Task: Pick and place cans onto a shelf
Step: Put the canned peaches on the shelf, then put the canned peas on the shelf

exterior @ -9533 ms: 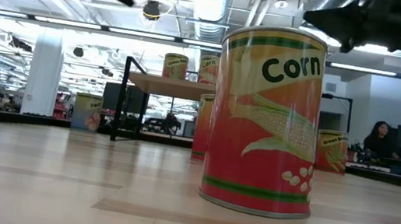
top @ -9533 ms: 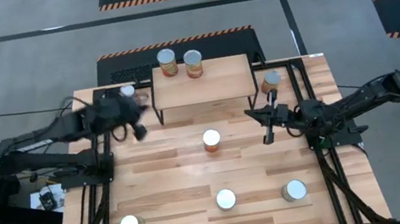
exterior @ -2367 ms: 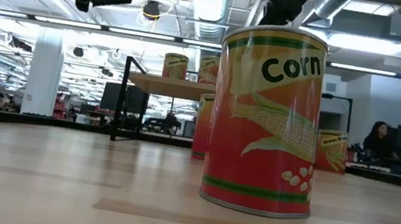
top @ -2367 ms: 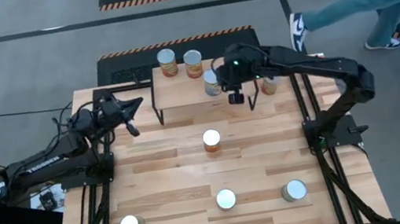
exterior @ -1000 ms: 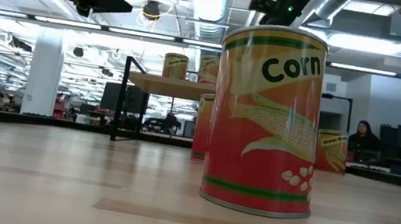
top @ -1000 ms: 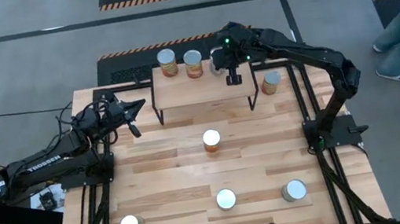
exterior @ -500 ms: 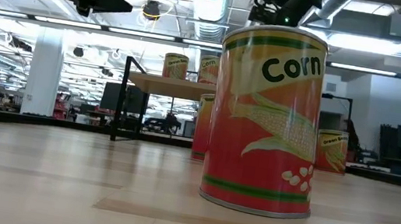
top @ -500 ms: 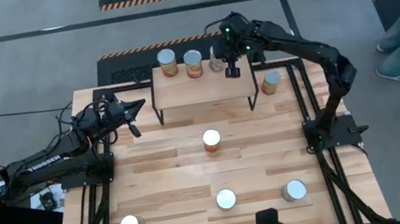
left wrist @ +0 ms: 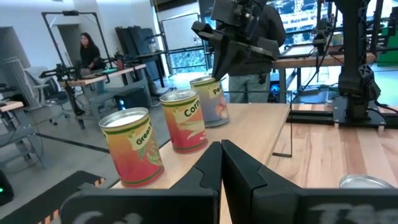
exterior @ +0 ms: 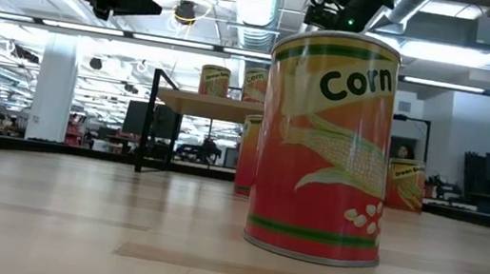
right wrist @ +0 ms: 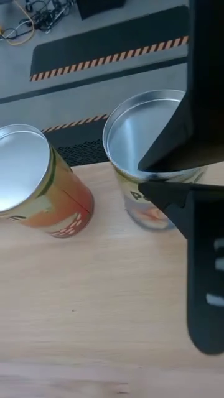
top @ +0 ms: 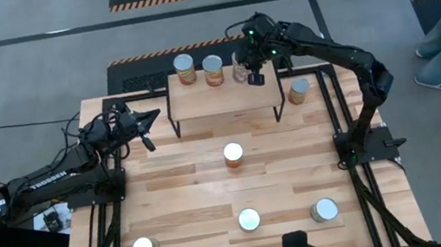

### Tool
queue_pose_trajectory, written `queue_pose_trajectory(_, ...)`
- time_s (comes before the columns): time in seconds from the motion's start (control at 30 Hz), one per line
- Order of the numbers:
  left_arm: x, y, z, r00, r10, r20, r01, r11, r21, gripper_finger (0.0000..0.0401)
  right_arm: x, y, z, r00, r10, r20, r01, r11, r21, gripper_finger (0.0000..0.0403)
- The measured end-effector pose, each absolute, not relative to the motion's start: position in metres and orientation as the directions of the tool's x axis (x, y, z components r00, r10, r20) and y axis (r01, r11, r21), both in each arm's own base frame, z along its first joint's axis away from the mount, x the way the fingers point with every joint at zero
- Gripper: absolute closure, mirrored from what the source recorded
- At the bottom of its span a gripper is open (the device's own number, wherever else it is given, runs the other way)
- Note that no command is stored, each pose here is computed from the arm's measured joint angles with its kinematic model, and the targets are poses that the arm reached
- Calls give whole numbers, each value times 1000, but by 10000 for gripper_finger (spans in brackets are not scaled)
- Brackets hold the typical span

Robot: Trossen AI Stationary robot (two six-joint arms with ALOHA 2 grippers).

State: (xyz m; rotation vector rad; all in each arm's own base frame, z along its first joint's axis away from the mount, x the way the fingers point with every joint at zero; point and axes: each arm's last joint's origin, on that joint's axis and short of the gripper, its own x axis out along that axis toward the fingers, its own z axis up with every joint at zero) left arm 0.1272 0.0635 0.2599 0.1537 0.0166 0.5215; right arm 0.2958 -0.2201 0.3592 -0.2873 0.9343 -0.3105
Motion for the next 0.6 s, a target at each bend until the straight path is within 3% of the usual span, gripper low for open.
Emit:
queue_pose_trajectory(0.37,127,64,260,867,497,23,-495,856,150,401,300,-214,364,559,-427,-711,156,896,-415,301)
queue_pose_trajectory(0.6,127,64,260,867,497,23,-494,856,151,401,313,-189,383,654,-369,-661,116,912,-394,348)
